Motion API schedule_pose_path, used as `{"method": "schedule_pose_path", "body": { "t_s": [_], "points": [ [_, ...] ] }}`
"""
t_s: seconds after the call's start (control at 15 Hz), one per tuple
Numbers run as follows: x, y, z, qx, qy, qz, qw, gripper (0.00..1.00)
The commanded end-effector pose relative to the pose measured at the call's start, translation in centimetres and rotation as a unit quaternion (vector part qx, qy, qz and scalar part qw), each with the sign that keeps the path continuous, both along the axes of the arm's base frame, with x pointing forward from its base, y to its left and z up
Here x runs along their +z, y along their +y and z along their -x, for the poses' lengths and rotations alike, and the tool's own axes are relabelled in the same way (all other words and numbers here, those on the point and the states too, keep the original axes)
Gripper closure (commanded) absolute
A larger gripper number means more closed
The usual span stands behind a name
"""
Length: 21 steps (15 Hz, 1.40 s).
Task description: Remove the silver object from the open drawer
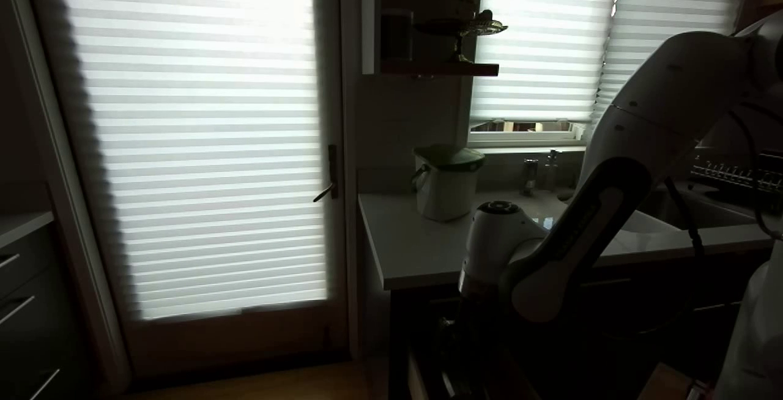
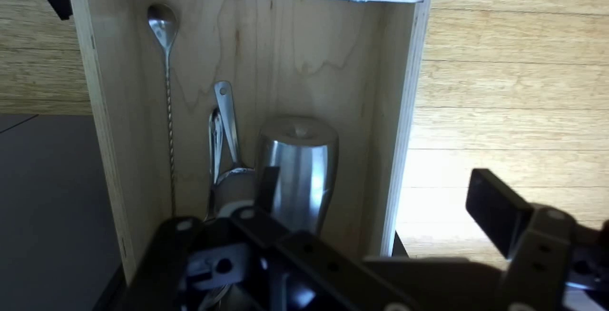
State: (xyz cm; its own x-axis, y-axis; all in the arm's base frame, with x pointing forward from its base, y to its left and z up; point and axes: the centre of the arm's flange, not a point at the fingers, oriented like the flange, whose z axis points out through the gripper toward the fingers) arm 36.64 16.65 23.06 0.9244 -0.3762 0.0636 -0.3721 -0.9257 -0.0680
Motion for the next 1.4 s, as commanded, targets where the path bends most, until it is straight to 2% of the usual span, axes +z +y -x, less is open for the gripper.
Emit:
{"method": "schedule_pose_path", "body": {
  "t_s": [0.0, 0.13, 0.53, 1.07, 1.33],
  "points": [
    [0.0, 0.0, 0.0, 0.0, 0.0, 0.0, 1.0, 0.0],
    [-0.7, 0.6, -1.1, -0.016, 0.01, 0.001, 0.9998, 0.0],
    [-4.5, 0.3, -3.7, -0.083, 0.02, 0.045, 0.9953, 0.0],
    [-12.4, -1.2, -6.2, -0.046, 0.042, 0.082, 0.9947, 0.0],
    [-15.4, -1.9, -7.3, -0.038, 0.048, 0.074, 0.9954, 0.0]
  ]
}}
